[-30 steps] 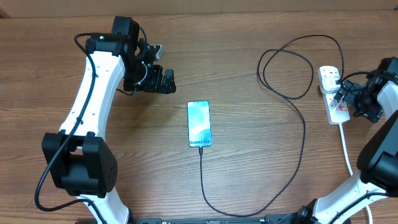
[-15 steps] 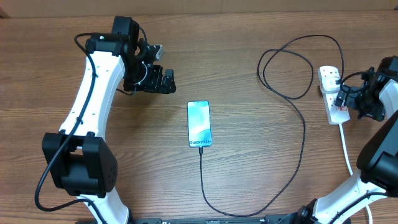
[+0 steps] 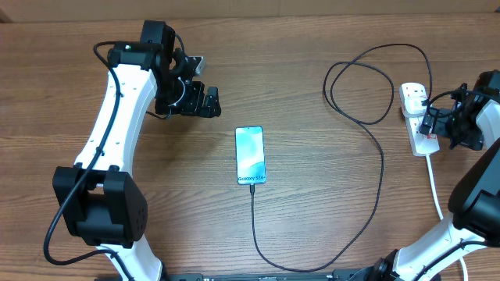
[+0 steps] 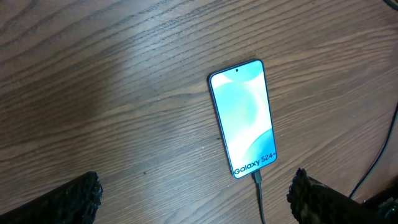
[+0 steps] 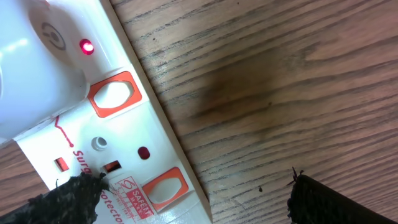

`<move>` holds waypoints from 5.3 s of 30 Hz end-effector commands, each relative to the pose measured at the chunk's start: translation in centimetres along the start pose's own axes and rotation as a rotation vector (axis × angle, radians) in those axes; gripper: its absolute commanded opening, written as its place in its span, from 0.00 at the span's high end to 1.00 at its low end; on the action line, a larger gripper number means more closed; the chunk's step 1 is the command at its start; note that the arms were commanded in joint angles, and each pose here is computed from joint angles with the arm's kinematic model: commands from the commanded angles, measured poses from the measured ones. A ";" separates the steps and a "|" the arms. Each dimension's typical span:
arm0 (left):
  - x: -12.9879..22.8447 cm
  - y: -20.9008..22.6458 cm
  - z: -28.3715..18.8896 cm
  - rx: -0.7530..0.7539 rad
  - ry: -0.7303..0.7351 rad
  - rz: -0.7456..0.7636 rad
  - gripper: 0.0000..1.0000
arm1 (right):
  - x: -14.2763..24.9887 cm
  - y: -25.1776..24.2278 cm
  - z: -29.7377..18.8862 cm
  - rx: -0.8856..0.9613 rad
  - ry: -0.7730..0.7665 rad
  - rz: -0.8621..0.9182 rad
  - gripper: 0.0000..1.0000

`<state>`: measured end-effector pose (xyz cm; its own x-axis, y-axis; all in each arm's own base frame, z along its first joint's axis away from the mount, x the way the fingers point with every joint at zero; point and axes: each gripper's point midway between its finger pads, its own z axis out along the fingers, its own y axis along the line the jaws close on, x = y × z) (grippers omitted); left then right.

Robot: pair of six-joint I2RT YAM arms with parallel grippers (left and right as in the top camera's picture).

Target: Plug charger to phone and switch on socket

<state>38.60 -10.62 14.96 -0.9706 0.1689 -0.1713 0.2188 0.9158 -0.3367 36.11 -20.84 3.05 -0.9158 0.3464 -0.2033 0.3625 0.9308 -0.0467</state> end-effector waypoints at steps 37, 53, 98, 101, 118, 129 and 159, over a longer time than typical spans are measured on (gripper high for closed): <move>-0.7 0.2 -1.0 -0.030 -0.032 0.005 0.00 | 0.8 0.0 1.3 0.004 0.039 -0.016 0.00; 0.7 -4.0 -12.5 -0.048 -0.337 0.109 0.00 | 0.8 0.0 1.3 0.004 0.039 -0.016 0.00; 1.5 -2.4 -2.9 0.026 -0.675 0.315 0.00 | 0.8 0.0 1.3 0.004 0.039 -0.016 0.00; 3.1 -1.2 -0.8 -0.009 -0.775 0.345 0.00 | 0.8 0.0 1.3 0.004 0.039 -0.016 0.00; 12.3 4.2 3.7 -0.131 -1.007 0.080 0.00 | 0.8 0.0 1.3 0.004 0.039 -0.016 0.00; 14.2 5.7 4.5 -0.178 -0.959 -0.012 0.00 | 0.8 0.0 1.3 0.004 0.039 -0.016 0.00; 15.2 5.7 -5.5 -0.471 -1.306 0.207 0.00 | 0.8 0.0 1.3 0.004 0.039 -0.016 0.00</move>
<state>24.60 -1.45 15.48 -0.0843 0.0229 -0.9962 0.0633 0.9978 0.0176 36.18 -20.73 3.02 -0.9196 0.3360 -0.2034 0.3512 0.9353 -0.0428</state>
